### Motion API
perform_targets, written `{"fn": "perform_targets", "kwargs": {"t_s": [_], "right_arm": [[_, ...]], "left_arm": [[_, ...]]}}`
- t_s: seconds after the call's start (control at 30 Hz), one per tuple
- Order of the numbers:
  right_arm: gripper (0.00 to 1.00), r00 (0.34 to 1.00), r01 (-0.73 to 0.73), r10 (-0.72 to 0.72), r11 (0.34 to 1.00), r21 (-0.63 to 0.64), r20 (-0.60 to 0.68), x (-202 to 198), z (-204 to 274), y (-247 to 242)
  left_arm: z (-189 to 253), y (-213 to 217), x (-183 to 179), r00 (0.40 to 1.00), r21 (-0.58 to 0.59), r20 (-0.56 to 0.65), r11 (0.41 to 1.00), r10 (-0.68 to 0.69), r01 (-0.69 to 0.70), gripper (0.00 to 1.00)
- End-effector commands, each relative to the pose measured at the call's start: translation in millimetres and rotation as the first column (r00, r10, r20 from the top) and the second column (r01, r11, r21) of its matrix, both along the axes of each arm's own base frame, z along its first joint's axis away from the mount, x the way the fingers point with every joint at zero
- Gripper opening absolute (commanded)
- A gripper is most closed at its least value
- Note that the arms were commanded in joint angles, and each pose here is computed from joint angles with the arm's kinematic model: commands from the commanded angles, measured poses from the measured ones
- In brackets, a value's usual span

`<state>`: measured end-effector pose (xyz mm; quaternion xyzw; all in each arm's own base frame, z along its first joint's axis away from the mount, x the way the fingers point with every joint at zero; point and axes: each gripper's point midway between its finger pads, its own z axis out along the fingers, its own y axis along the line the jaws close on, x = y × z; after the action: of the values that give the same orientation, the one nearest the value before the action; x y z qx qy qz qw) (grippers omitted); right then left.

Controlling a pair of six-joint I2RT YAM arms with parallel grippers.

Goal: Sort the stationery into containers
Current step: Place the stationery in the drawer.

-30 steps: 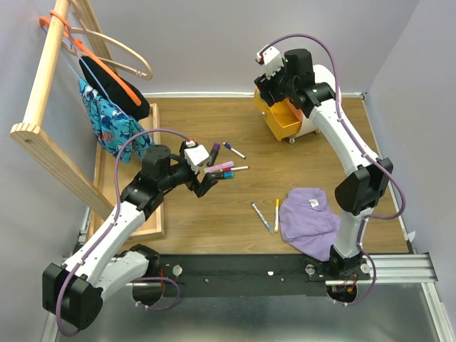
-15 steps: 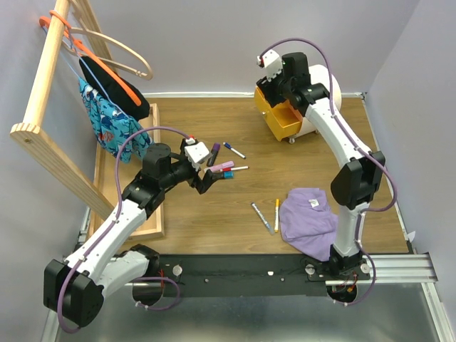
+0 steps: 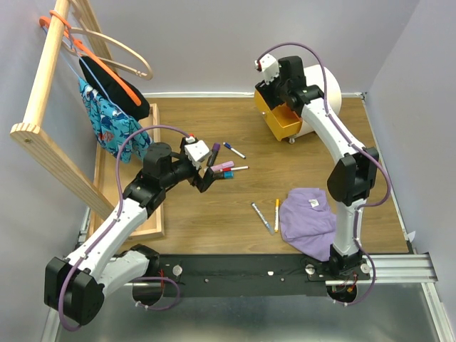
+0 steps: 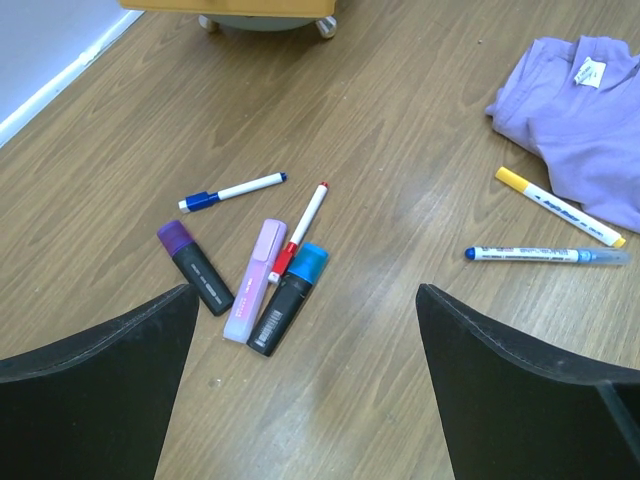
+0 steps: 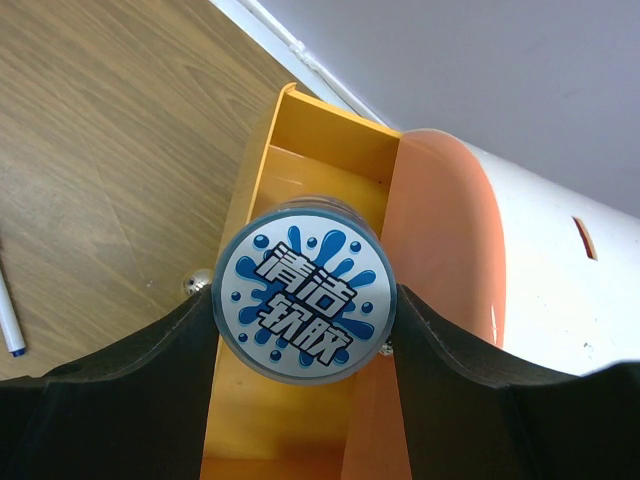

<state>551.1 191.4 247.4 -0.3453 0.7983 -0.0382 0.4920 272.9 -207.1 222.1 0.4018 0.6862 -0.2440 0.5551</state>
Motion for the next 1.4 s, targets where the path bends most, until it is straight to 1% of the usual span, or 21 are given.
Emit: {"fn": "perform_targets", "kwargs": {"t_s": [0.0, 0.17, 0.27, 0.3, 0.33, 0.5, 0.7, 0.77, 0.8, 0.83, 0.87, 0.97, 1.07, 1.1, 1.17, 1.2, 1.23, 1.27, 1.3, 1.33, 1.37], "right_arm": [[0.48, 1.0, 0.014, -0.014, 1.0, -0.014, 0.003, 7, -9, -3], [0.54, 0.999, 0.019, -0.019, 1.0, -0.003, -0.032, 6, -22, -2], [0.59, 0.998, 0.023, -0.022, 1.0, 0.019, -0.052, 5, -27, 1], [0.65, 0.998, 0.032, -0.03, 0.999, 0.029, -0.057, 5, -29, 2], [0.69, 0.997, 0.039, -0.037, 0.999, 0.032, -0.061, 6, -31, 2], [0.83, 0.996, 0.075, -0.073, 0.997, 0.033, -0.056, 10, -33, -1], [0.87, 0.995, 0.09, -0.088, 0.995, 0.04, -0.039, 11, -26, -4], [0.87, 0.996, 0.083, -0.082, 0.995, 0.058, -0.026, 11, -18, -2], [0.87, 0.997, 0.081, -0.08, 0.993, 0.081, -0.009, 9, -5, 0], [0.87, 0.997, 0.074, -0.075, 0.992, 0.103, 0.005, 9, 4, 2], [0.86, 0.998, 0.063, -0.065, 0.99, 0.125, 0.015, 7, 13, 5], [0.84, 0.991, 0.073, -0.093, 0.978, 0.195, 0.096, 6, 52, 4], [0.78, 0.97, 0.12, -0.165, 0.964, 0.237, 0.179, 11, 87, -9], [0.72, 0.964, 0.128, -0.18, 0.959, 0.251, 0.197, 12, 96, -12], [0.7, 0.95, 0.147, -0.214, 0.948, 0.282, 0.226, 16, 110, -24], [0.63, 0.946, 0.147, -0.221, 0.945, 0.293, 0.238, 17, 117, -27], [0.56, 0.941, 0.152, -0.231, 0.941, 0.303, 0.246, 20, 119, -31], [0.5, 0.935, 0.169, -0.252, 0.936, 0.308, 0.252, 23, 121, -41], [0.31, 0.93, 0.181, -0.265, 0.933, 0.311, 0.255, 26, 122, -47], [0.18, 0.926, 0.193, -0.279, 0.929, 0.317, 0.254, 29, 122, -51], [0.07, 0.918, 0.216, -0.303, 0.923, 0.318, 0.257, 33, 122, -63]], "left_arm": [[-2, -2, 4, 1.0, -0.005, 0.007, 1.0, 0.009, -0.009, 0.99], [-2, -6, 4, 1.0, -0.022, -0.011, 1.0, -0.006, 0.006, 0.99], [-4, -10, 2, 0.999, -0.044, -0.046, 0.999, -0.012, 0.01, 0.99], [-5, -12, 1, 0.998, -0.049, -0.055, 0.999, -0.023, 0.02, 0.99], [-5, -13, 0, 0.998, -0.053, -0.062, 0.998, -0.027, 0.024, 0.99], [-8, -18, -4, 0.994, -0.069, -0.092, 0.997, -0.053, 0.047, 0.99], [-5, -27, 1, 0.992, -0.093, -0.102, 0.994, -0.07, 0.06, 0.99], [-4, -29, 10, 0.993, -0.113, -0.112, 0.993, -0.037, 0.024, 0.99], [-4, -30, 14, 0.993, -0.123, -0.119, 0.992, -0.023, 0.008, 0.99], [-2, -34, 25, 0.994, -0.137, -0.111, 0.99, -0.006, -0.009, 0.99], [-2, -35, 34, 0.99, -0.158, -0.132, 0.986, 0.037, -0.058, 0.99], [5, -45, 67, 0.983, -0.202, -0.155, 0.971, 0.095, -0.126, 0.99], [10, -65, 91, 0.984, -0.225, -0.17, 0.969, 0.06, -0.098, 0.99], [12, -72, 93, 0.983, -0.241, -0.183, 0.968, 0.032, -0.076, 0.99], [12, -85, 113, 0.977, -0.251, -0.213, 0.966, 0.012, -0.067, 0.95], [13, -91, 118, 0.971, -0.266, -0.24, 0.962, -0.001, -0.065, 0.89], [15, -103, 127, 0.964, -0.29, -0.262, 0.956, -0.046, -0.033, 0.85], [21, -109, 133, 0.963, -0.324, -0.259, 0.946, -0.075, -0.014, 0.78], [24, -114, 138, 0.956, -0.354, -0.273, 0.935, -0.107, 0.004, 0.61], [24, -127, 144, 0.926, -0.41, -0.339, 0.912, -0.164, 0.011, 0.51], [32, -133, 150, 0.924, -0.451, -0.326, 0.892, -0.199, 0.033, 0.39]]}}
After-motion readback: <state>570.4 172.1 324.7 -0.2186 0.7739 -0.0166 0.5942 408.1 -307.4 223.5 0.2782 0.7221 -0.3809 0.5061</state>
